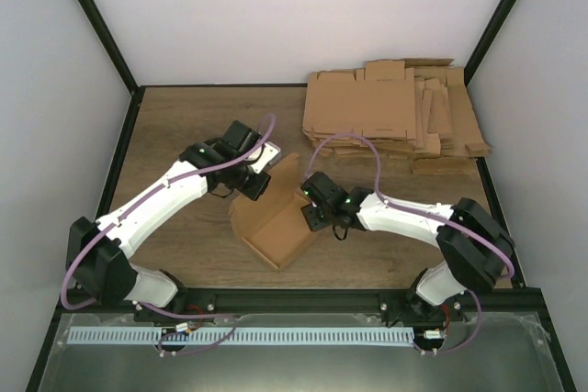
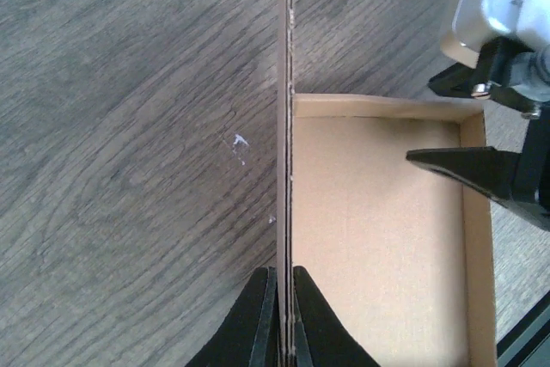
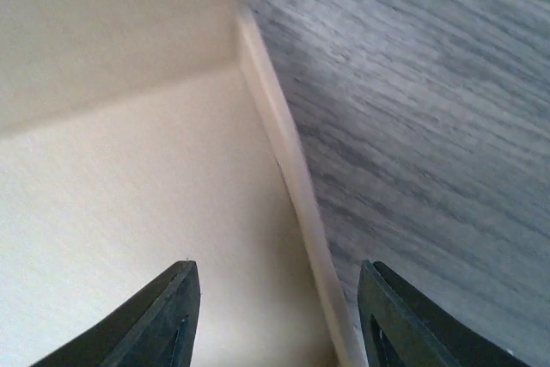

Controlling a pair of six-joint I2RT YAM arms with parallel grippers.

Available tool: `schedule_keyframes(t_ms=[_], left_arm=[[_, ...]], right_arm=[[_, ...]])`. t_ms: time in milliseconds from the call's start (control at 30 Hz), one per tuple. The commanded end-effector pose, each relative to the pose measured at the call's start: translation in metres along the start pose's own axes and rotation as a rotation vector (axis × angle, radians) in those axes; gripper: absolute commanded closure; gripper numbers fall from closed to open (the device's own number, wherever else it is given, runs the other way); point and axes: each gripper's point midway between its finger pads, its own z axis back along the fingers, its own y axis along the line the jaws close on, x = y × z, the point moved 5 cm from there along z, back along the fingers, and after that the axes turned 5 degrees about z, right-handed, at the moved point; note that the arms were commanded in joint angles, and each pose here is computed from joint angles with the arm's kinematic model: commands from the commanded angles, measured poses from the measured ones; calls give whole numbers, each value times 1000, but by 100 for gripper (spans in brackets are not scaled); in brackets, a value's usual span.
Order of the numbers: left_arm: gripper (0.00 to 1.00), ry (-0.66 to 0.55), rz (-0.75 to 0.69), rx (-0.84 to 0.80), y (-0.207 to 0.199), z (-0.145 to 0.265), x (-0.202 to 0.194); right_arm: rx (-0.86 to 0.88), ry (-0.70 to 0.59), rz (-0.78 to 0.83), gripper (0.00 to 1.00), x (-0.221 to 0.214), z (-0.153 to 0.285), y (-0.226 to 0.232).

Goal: Fold the paper box

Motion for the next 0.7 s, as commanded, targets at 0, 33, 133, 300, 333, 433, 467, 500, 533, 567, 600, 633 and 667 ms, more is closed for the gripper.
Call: schedule_keyframes(t_ms=[0, 33, 133, 300, 333, 433, 467, 500, 533, 567, 600, 633, 667], left_arm=[[94, -67, -12, -41, -9, 8, 15], [94, -67, -14, -42, -9, 8, 15], [93, -71, -16, -39, -10, 9, 16], [93, -71, -19, -37, -10, 10, 17], [92, -70, -19, -38, -10, 9, 17], [92, -62, -19, -42, -11, 6, 17], [92, -57, -20, -45, -11, 6, 16], [93, -57, -20, -45, -11, 5, 16], [93, -52, -20, -46, -12, 4, 16], [92, -52, -21, -47, -12, 4, 16], [93, -51, -22, -46, -12, 4, 16], [92, -47, -22, -45, -12, 3, 16], [92, -46, -22, -45, -12, 3, 16]], right_arm=[[39, -65, 30, 47, 19, -5, 2], [38, -62, 30, 47, 20, -7, 0], [45, -64, 21, 45, 23, -11, -5], [11, -78, 43, 50, 23, -16, -12], [-6, -82, 49, 50, 23, -19, -13], [-72, -97, 60, 52, 27, -25, -20], [-89, -100, 63, 53, 29, -27, -22], [-100, -100, 69, 54, 31, -29, -23], [-110, -97, 75, 55, 31, -32, -23], [-123, -97, 76, 56, 32, -34, -24], [-135, -97, 76, 56, 32, -37, -25], [-145, -104, 76, 56, 33, -38, -26], [-150, -112, 76, 55, 34, -39, -27]])
